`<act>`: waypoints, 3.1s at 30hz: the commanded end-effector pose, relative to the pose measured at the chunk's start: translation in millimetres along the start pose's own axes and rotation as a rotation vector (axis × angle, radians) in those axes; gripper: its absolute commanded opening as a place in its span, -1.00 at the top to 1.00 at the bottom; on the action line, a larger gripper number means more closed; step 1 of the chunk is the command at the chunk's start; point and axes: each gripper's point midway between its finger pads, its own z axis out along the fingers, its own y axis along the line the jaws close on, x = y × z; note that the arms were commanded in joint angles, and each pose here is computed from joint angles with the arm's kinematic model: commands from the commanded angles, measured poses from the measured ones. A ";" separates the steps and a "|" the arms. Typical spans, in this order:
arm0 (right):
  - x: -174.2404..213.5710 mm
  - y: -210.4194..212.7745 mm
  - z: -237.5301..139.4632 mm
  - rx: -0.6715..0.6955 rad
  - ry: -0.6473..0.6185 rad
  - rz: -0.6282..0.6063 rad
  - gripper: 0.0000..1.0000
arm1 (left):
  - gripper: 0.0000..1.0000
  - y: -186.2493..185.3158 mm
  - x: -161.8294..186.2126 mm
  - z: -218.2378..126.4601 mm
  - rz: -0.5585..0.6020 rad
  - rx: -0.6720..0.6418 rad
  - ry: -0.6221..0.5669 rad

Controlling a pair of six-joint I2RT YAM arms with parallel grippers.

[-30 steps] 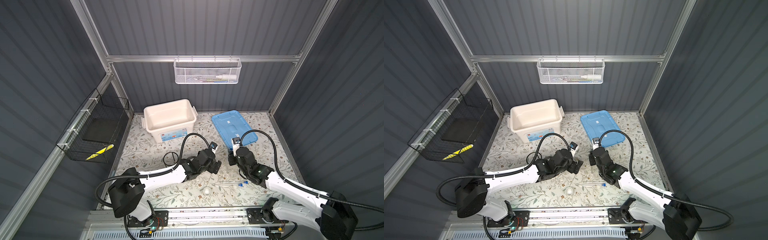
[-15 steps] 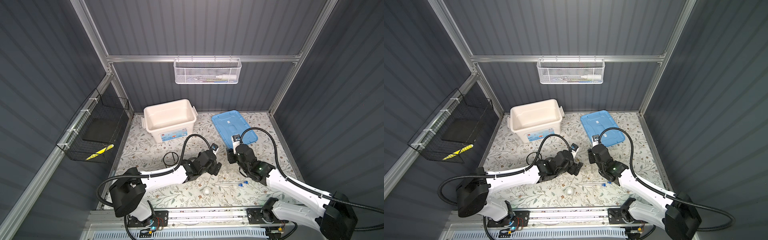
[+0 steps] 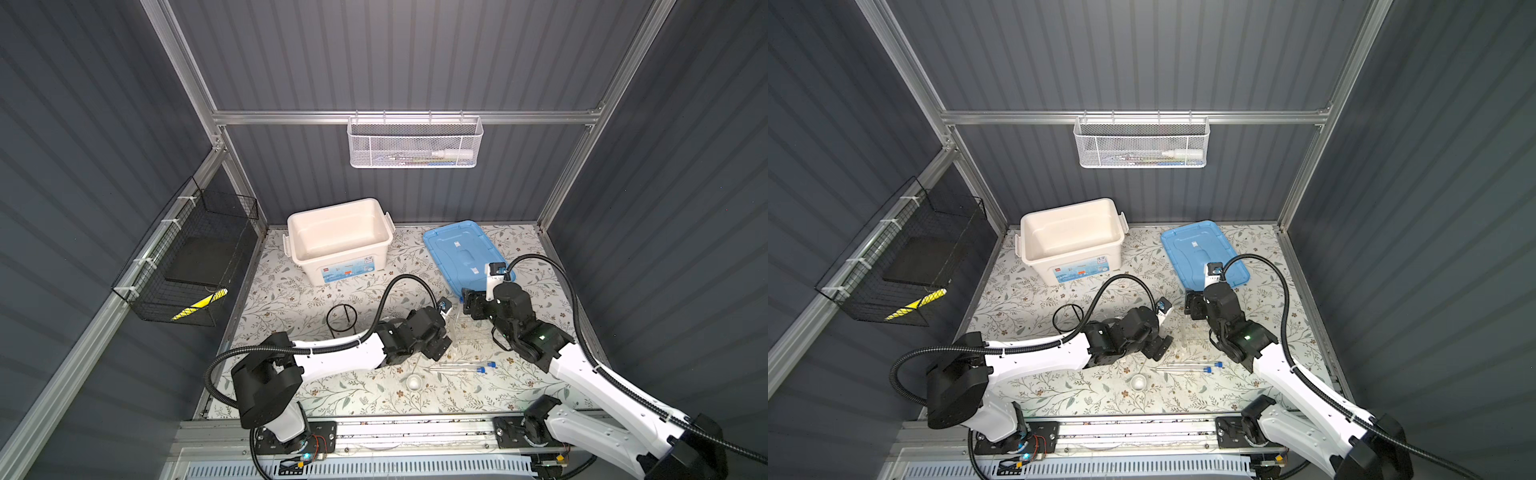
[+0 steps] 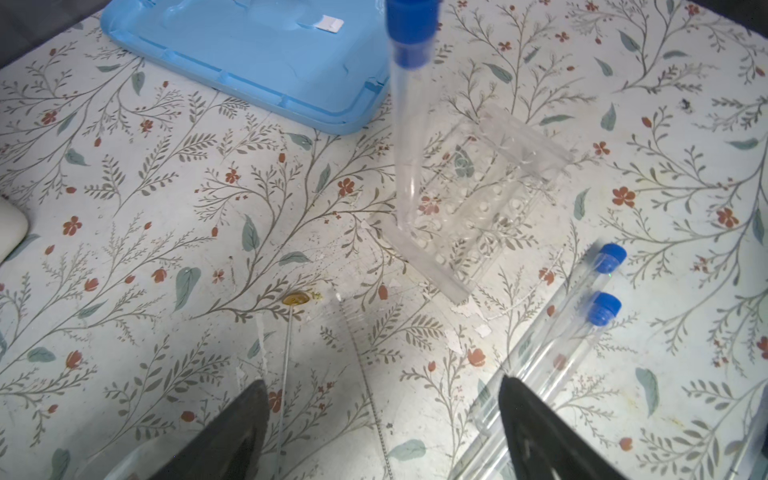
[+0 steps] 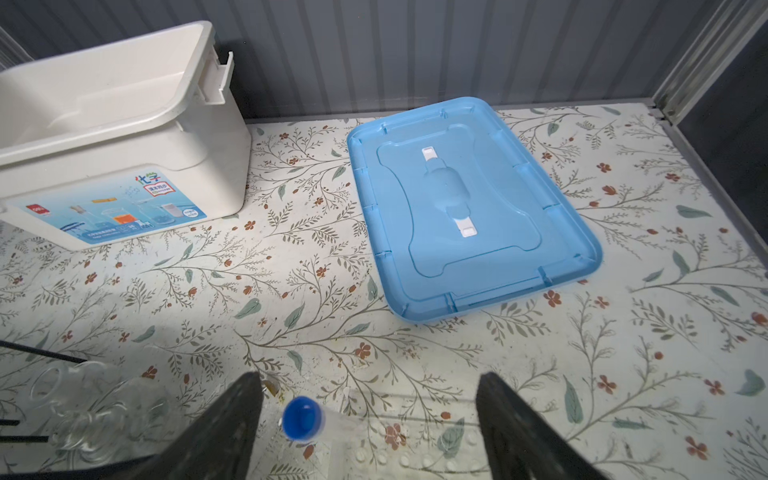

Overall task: Organize the chemistry lab equipment
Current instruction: 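Move the left gripper over the blue-capped tubes lying on the table, then lower the left gripper and close it around the nearer blue-capped tube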

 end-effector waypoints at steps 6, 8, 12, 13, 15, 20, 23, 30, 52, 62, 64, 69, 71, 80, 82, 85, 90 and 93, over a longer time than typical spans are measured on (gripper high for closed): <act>-7.9 -24.2 -12.5 0.003 -0.003 0.116 -0.78 | -0.56 -40.9 21.0 7.2 0.192 0.140 0.112; -6.3 -31.7 -13.0 0.014 0.001 0.143 -0.81 | -0.53 -46.7 25.3 9.5 0.219 0.159 0.131; -2.5 -42.7 -12.2 0.026 0.016 0.186 -0.97 | -0.41 -56.1 31.0 16.5 0.264 0.189 0.164; -2.2 -43.7 -12.3 0.028 0.019 0.191 -0.98 | -0.37 -57.0 33.6 19.4 0.269 0.192 0.173; -1.6 -44.3 -12.6 0.023 0.022 0.196 -0.98 | -0.33 -59.2 36.8 25.0 0.273 0.198 0.182; 0.4 -47.5 -13.0 0.029 0.020 0.212 -0.98 | -0.24 -62.2 44.0 36.7 0.277 0.200 0.201; 2.1 -48.5 -13.0 0.028 0.018 0.226 -0.98 | -0.21 -63.3 48.2 41.7 0.282 0.203 0.214; 5.9 -51.5 -14.1 0.035 0.014 0.243 -0.98 | -0.18 -67.2 54.7 48.8 0.273 0.219 0.228; 14.6 -52.0 -12.4 0.031 0.028 0.267 -0.98 | -0.08 -73.9 41.3 32.9 0.244 0.223 0.177; 15.7 -51.8 -12.0 0.029 0.030 0.267 -0.96 | 0.04 -92.4 49.4 26.0 0.294 0.271 0.186; 16.3 -51.9 -12.1 0.029 0.031 0.268 -0.95 | 0.11 -93.5 54.1 28.2 0.303 0.273 0.204; 16.7 -52.7 -12.3 0.033 0.030 0.270 -0.95 | 0.17 -95.2 59.0 33.4 0.315 0.270 0.218; 17.7 -53.1 -12.2 0.034 0.033 0.272 -0.95 | 0.21 -95.9 59.1 35.2 0.317 0.270 0.221; 20.2 -53.8 -11.5 0.037 0.038 0.274 -0.95 | 0.31 -100.4 64.8 38.1 0.324 0.287 0.237; 20.3 -53.7 -11.3 0.037 0.039 0.273 -0.95 | 0.34 -101.2 66.0 39.1 0.328 0.291 0.242; 20.4 -53.8 -11.0 0.037 0.039 0.273 -0.95 | 0.34 -101.8 67.5 40.7 0.330 0.292 0.248; 21.4 -54.3 -11.0 0.039 0.041 0.272 -0.95 | 0.36 -103.5 71.2 44.3 0.333 0.299 0.265; 21.4 -54.6 -11.0 0.040 0.040 0.273 -0.95 | 0.36 -102.7 73.1 46.1 0.335 0.293 0.270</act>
